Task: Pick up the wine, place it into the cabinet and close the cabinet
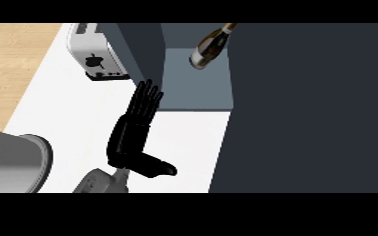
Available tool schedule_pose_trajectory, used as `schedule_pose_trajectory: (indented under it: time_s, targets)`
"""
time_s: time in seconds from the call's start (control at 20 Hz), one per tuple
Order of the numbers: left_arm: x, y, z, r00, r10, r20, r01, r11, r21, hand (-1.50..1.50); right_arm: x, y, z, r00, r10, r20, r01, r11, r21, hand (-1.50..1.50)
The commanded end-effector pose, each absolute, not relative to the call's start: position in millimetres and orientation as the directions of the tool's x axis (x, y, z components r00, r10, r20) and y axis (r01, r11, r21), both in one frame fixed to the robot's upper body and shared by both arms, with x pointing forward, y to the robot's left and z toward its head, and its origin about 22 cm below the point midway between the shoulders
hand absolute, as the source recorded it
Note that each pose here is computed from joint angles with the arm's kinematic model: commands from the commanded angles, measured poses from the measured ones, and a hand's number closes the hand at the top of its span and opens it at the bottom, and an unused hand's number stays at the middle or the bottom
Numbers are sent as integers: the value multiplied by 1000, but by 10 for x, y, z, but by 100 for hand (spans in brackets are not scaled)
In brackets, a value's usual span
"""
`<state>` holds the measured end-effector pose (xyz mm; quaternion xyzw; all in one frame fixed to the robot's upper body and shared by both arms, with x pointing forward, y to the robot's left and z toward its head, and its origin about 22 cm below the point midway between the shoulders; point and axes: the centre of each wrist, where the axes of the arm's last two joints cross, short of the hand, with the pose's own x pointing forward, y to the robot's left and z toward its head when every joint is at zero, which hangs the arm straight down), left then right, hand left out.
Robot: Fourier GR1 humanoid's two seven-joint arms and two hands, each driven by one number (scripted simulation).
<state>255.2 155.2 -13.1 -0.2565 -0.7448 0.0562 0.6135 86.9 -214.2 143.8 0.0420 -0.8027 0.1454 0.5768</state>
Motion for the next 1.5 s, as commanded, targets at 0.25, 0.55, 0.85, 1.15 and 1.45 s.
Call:
schedule_pose_trajectory:
  time_s: [0.25,0.55,0.85,1.15,1.45]
  targets:
    - [2334,2213,-201,-182,416,891,270,892,-361,-150,600,-2090,1813,-273,-21,962,-506,853,-125,-150]
    - [2377,2576,-98,-229,369,901,239,918,-315,-150,497,-2047,1934,-285,-46,957,-666,728,-163,150]
    - [2233,2944,10,-244,371,896,232,920,-317,-150,480,-2023,1984,-311,-52,949,-665,725,-178,150]
    - [2343,3286,288,-263,344,901,228,930,-289,-150,559,-1893,1881,-310,-82,947,-662,733,-153,150]
    - [2239,3484,149,-254,363,897,219,924,-312,-150,575,-1812,1879,-291,-118,949,-699,704,-127,150]
